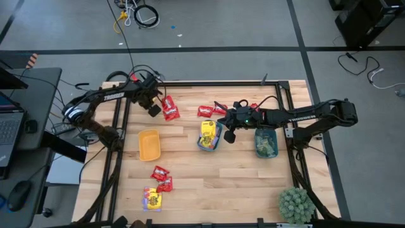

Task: Sort candy
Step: Put the yellow candy pack into the green bin

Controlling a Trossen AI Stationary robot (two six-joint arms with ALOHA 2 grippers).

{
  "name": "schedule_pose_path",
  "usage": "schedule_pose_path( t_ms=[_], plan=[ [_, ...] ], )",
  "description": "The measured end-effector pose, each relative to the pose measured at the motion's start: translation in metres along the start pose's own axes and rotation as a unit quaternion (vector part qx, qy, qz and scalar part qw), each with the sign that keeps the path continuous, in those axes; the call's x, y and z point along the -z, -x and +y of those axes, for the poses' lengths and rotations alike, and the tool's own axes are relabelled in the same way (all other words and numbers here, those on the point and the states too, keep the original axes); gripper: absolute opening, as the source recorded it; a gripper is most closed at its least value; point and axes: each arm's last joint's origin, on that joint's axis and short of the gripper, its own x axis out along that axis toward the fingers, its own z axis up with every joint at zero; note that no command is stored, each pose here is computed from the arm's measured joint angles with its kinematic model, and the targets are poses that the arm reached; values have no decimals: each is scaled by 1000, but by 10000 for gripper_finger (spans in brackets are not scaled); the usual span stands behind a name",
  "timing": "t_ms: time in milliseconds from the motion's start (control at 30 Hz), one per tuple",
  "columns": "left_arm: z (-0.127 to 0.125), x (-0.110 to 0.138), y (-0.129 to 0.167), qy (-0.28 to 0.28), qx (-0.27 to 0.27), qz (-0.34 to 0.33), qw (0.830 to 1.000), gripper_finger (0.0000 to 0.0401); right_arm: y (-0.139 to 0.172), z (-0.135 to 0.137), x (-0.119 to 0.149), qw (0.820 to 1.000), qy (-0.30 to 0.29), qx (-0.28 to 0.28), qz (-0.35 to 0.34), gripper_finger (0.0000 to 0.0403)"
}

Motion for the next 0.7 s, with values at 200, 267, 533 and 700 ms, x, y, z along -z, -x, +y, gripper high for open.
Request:
schedule_pose_path(
  t_ms=[200,267,533,700],
  plan=[
    [-14,-1,30,-25,6,-76,997,1,0,0,0,1000,3,0,1,0],
    [-22,0,41,-47,14,-107,993,1,0,0,1,1000,1,0,4,0],
    [-78,-1,75,-158,47,-225,960,0,24,-7,4,998,-9,36,45,0],
    [-124,1,92,-256,81,-313,911,0,40,-9,1,998,-28,38,41,0]
  ],
)
